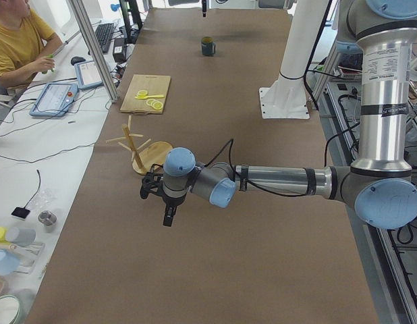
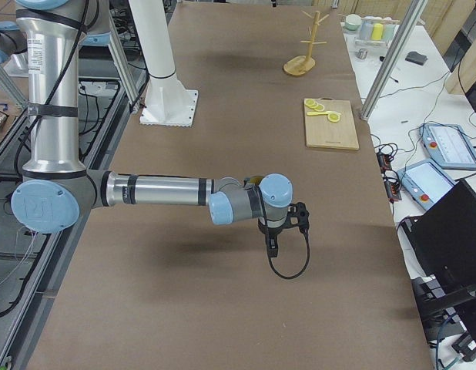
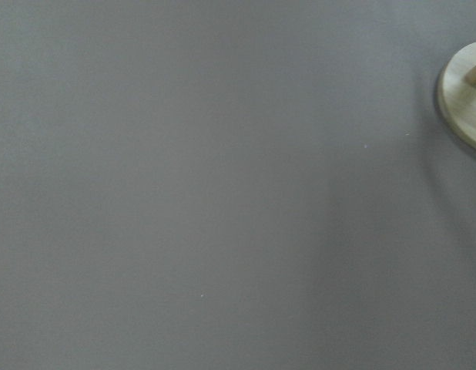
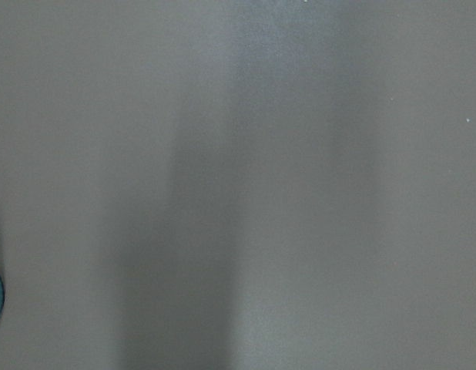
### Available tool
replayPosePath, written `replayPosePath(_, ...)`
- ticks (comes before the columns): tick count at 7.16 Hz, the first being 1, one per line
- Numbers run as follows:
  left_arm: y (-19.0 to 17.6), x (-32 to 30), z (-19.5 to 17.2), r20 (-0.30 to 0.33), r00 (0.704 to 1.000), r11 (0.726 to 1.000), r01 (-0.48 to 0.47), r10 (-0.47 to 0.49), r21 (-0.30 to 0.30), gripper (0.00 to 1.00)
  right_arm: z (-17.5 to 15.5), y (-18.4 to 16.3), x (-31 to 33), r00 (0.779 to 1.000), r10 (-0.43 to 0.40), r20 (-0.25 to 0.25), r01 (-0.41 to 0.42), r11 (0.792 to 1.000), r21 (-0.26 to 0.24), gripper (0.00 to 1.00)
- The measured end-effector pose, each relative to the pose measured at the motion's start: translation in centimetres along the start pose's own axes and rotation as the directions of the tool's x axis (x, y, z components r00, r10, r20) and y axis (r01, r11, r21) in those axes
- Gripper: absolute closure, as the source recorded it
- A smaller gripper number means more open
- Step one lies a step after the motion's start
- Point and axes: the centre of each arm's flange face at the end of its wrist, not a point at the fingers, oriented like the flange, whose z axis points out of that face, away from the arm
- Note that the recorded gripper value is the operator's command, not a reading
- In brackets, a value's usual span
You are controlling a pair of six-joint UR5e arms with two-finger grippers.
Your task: Hang cup on storage rack
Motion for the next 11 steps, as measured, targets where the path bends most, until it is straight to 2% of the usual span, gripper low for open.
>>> replayPosePath(3,0.5,-1.1,1.0,0.026,0.999,0.999,-0.036,0.036,-0.016,0.02,1.2,-1.1,-2.7,0.995,-0.093,0.025,0.092,0.995,0.031,0.00)
replayPosePath(5,0.4,-1.0,0.9,0.025,0.999,0.999,-0.036,0.037,-0.015,0.02,3.3,-2.8,-8.8,0.982,-0.178,0.063,0.176,0.984,0.038,0.00)
replayPosePath(8,0.4,-0.9,0.8,0.023,0.999,0.999,-0.037,0.038,-0.012,0.02,4.8,-2.9,-16.9,0.982,-0.100,0.159,0.087,0.992,0.088,0.00)
replayPosePath(11,0.3,-0.7,0.7,0.019,0.999,1.000,-0.026,0.026,-0.010,0.02,6.0,-1.7,-18.2,0.981,-0.082,0.177,0.071,0.995,0.069,0.03)
